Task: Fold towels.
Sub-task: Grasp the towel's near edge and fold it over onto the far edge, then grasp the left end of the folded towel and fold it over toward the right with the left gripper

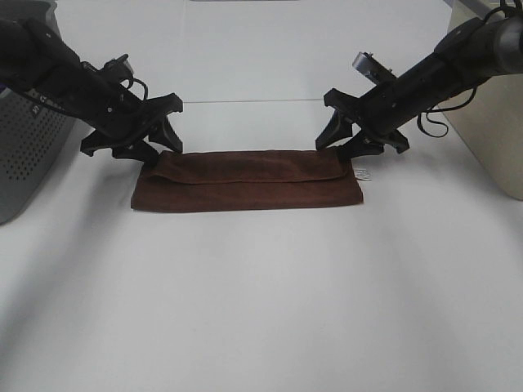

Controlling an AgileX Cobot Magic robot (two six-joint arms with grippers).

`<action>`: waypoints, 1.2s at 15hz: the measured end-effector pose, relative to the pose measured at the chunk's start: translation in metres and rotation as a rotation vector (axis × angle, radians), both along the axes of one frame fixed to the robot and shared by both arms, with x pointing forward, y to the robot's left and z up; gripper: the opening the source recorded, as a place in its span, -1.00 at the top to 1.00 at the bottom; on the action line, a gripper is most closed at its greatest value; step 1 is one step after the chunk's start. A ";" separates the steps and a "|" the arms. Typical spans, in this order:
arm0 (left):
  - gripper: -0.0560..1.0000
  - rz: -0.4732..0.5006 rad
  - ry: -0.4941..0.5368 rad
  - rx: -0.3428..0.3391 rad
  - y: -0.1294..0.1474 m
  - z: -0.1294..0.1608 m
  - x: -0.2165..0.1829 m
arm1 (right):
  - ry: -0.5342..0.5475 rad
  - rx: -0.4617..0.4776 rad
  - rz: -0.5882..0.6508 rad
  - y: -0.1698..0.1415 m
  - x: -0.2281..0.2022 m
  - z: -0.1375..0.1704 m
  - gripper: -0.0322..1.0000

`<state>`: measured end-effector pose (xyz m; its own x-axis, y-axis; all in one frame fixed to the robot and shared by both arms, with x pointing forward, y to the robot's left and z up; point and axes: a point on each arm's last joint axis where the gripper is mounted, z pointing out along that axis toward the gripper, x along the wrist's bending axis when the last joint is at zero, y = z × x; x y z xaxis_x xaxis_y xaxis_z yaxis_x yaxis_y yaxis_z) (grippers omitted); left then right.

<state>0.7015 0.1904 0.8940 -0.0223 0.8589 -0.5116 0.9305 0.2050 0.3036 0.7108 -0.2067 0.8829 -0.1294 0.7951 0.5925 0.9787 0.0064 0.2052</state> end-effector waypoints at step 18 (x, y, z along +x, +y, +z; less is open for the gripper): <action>-0.58 -0.042 0.145 0.115 0.012 -0.014 -0.005 | 0.063 -0.223 0.103 -0.017 -0.027 0.070 -0.66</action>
<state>0.6966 0.2020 0.8796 -0.0520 0.9132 -0.4041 0.9732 0.1371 0.1846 0.6843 -0.2239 0.9532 -0.1848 0.8917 0.4131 0.9814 0.1449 0.1261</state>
